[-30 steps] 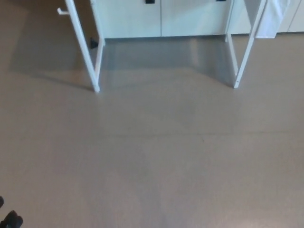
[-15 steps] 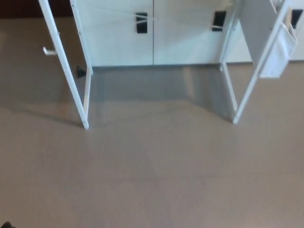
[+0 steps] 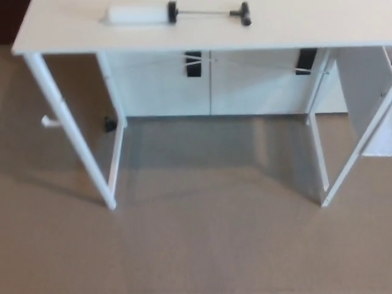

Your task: The robot walks towards a desk on which an air pump is kept in the middle. It lifts it up and holds it with its left hand and uses its right hand to compress it by pushing its handle inwards.

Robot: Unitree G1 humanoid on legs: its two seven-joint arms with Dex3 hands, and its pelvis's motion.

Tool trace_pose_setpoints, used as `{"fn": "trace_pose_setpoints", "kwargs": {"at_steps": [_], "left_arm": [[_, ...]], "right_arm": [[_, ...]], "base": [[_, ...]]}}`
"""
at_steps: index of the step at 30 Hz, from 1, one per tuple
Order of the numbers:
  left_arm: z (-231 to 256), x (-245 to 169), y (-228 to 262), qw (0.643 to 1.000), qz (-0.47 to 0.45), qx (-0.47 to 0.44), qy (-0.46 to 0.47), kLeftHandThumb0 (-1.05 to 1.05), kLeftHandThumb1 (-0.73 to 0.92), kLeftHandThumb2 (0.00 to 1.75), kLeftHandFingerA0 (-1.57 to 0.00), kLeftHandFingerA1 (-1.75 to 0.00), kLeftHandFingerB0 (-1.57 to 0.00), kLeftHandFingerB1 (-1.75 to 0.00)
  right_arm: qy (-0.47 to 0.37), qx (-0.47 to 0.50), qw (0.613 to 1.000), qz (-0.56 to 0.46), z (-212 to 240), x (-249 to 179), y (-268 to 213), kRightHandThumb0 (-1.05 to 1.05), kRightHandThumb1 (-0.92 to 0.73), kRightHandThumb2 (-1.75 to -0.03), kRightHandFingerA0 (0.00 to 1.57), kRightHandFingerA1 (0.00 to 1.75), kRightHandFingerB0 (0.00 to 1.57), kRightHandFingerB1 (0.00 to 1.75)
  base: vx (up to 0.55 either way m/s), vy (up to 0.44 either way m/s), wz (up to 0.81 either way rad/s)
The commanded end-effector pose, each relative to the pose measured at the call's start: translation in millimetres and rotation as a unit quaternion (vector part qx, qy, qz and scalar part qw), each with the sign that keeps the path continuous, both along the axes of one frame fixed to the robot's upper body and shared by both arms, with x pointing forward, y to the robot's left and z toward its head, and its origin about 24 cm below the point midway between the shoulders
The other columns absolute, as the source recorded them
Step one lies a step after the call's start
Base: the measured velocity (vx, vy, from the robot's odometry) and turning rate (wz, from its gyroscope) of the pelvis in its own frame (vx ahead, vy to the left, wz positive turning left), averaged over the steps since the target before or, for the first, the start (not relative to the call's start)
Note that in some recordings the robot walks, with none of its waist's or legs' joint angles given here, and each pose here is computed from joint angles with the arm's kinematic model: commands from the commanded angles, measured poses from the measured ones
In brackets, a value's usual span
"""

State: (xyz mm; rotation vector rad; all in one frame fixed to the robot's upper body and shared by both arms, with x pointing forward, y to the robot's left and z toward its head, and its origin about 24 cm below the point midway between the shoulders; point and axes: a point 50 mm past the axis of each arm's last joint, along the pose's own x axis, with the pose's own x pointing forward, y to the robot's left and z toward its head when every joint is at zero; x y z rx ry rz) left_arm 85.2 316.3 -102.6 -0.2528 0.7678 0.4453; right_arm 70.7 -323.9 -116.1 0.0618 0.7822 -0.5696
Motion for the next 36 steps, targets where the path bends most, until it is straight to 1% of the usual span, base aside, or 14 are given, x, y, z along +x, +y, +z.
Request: {"fn": "trace_pose_setpoints", "kwargs": {"at_steps": [1,3,6,7,9,11,15,16,21,24,26,28,31,36], "left_arm": [[6,6,3,0.999,-0.024,0.012,-0.021,-0.20,0.77,0.62,-0.40,-0.42,-0.27,-0.34],[7,7,4,0.999,-0.025,0.013,-0.023,-0.20,0.78,0.62,-0.37,-0.41,-0.26,-0.34],[8,10,4,0.999,-0.028,0.014,-0.028,-0.21,0.78,0.64,-0.37,-0.42,-0.26,-0.35],[9,12,3,0.999,-0.030,0.015,-0.031,-0.20,0.79,0.63,-0.36,-0.41,-0.28,-0.35],[9,14,3,0.999,-0.033,0.017,-0.035,-0.20,0.79,0.63,-0.36,-0.41,-0.28,-0.35],[11,18,2,0.998,-0.035,0.014,-0.043,-0.21,0.75,0.61,-0.36,-0.41,-0.27,-0.35],[16,23,-1,0.998,-0.036,0.010,-0.056,-0.21,0.73,0.61,-0.37,-0.42,-0.28,-0.35],[17,24,-2,0.998,-0.033,0.011,-0.056,-0.19,0.77,0.62,-0.41,-0.42,-0.30,-0.35],[22,30,-1,0.998,-0.031,0.017,-0.058,-0.22,0.80,0.65,-0.38,-0.41,-0.28,-0.35],[23,33,-1,0.998,-0.023,0.015,-0.060,-0.21,0.80,0.65,-0.39,-0.41,-0.30,-0.36],[24,34,-1,0.998,-0.022,0.014,-0.060,-0.19,0.80,0.63,-0.40,-0.42,-0.31,-0.36],[25,35,-2,0.998,-0.024,0.011,-0.060,-0.19,0.79,0.63,-0.40,-0.42,-0.30,-0.36],[25,37,-2,0.998,-0.026,0.014,-0.059,-0.20,0.80,0.63,-0.43,-0.42,-0.31,-0.35],[25,38,-2,0.998,-0.029,0.015,-0.058,-0.19,0.80,0.63,-0.40,-0.41,-0.28,-0.35]], "right_arm": [[-0.009,-0.014,1.000,-0.001,2,-3,-4,-0.30,-0.67,-0.59,0.73,0.50,0.50,0.42],[-0.011,-0.015,1.000,0.004,3,-1,-4,-0.32,-0.66,-0.59,0.74,0.50,0.50,0.41],[-0.014,-0.016,1.000,0.006,3,3,-4,-0.32,-0.66,-0.59,0.76,0.51,0.51,0.41],[-0.016,-0.019,1.000,0.008,3,4,-3,-0.30,-0.70,-0.60,0.76,0.52,0.51,0.42],[-0.018,-0.023,1.000,0.011,4,7,-2,-0.30,-0.70,-0.60,0.76,0.52,0.51,0.42],[-0.021,-0.017,1.000,0.007,4,9,-2,-0.31,-0.68,-0.60,0.75,0.51,0.50,0.41],[-0.021,-0.012,1.000,0.003,2,12,-3,-0.31,-0.67,-0.59,0.74,0.50,0.50,0.41],[-0.024,-0.015,1.000,0.006,3,13,-2,-0.30,-0.70,-0.60,0.72,0.51,0.50,0.43],[-0.034,-0.011,0.999,0.000,3,16,-1,-0.30,-0.69,-0.60,0.73,0.50,0.52,0.42],[-0.038,-0.010,0.999,0.001,4,18,-1,-0.30,-0.70,-0.60,0.73,0.51,0.51,0.42],[-0.036,-0.014,0.999,0.004,4,19,-1,-0.29,-0.73,-0.61,0.72,0.50,0.51,0.42],[-0.031,-0.019,0.999,0.004,4,21,0,-0.29,-0.69,-0.60,0.72,0.48,0.51,0.41],[-0.032,-0.013,0.999,-0.002,3,21,-1,-0.29,-0.71,-0.61,0.74,0.50,0.53,0.42],[-0.037,-0.015,0.999,0.001,4,23,0,-0.31,-0.70,-0.60,0.73,0.50,0.52,0.42]], "base": [[0.39,0.114,-0.51],[0.52,0.167,-0.42],[0.50,0.177,-0.21],[0.50,0.182,-0.08],[0.49,0.176,0.03],[0.47,0.169,0.07],[0.19,0.030,0.07],[0.10,-0.027,0.14],[0.23,-0.188,0.11],[0.13,-0.186,-0.03],[0.05,-0.001,-0.06],[0.13,0.055,-0.20],[0.13,0.076,-0.14],[0.16,0.147,-0.05]]}}
